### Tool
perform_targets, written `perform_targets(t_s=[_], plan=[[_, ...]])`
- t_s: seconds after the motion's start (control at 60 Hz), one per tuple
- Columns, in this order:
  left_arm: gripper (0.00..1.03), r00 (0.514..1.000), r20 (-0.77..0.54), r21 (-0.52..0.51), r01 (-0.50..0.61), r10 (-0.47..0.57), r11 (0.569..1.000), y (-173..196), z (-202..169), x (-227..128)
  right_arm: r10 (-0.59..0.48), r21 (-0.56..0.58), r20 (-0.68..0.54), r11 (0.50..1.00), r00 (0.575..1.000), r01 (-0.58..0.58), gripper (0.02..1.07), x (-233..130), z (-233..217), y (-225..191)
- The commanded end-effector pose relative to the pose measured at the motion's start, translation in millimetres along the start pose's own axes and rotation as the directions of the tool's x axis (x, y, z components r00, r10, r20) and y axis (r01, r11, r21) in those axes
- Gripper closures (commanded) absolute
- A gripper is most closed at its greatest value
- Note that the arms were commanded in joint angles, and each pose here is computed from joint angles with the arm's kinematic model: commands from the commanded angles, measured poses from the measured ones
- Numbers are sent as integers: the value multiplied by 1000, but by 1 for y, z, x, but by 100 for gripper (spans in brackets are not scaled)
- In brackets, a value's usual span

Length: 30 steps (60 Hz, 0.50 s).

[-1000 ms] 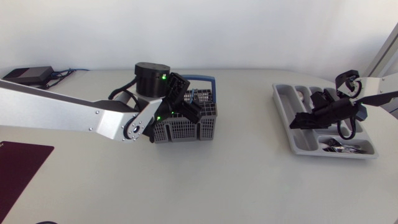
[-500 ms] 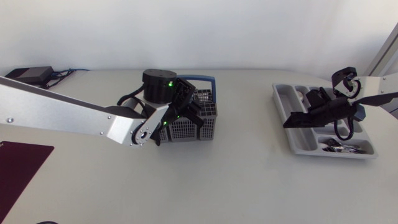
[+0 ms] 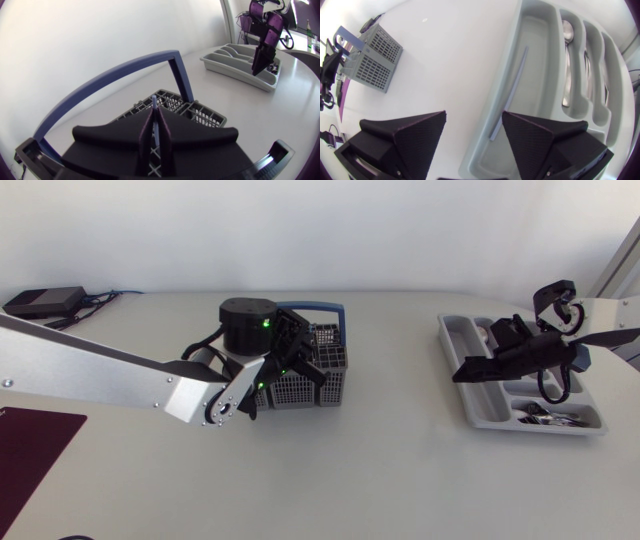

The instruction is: Transfer all utensils from the basket to the drawer tray.

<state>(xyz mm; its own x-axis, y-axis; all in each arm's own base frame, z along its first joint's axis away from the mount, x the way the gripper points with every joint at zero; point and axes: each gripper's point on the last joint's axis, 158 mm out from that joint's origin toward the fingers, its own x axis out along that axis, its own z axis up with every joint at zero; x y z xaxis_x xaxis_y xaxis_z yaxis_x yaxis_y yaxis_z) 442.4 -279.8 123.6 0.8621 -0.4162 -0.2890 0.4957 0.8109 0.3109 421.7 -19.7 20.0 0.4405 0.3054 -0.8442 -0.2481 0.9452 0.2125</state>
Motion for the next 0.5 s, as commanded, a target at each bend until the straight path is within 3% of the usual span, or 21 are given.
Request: perform_targets(t_s=[0.0,0.483], plan=[[100,999,38,-1,-14,14,1000,5,11,-13,6,5,-8,1000,1000,-6,25,-1,-6,8],[100,990,131,-62,-41,49,997,22,45,-37,17,-25,1,1000,1000,-17,25,-8,-4,26]])
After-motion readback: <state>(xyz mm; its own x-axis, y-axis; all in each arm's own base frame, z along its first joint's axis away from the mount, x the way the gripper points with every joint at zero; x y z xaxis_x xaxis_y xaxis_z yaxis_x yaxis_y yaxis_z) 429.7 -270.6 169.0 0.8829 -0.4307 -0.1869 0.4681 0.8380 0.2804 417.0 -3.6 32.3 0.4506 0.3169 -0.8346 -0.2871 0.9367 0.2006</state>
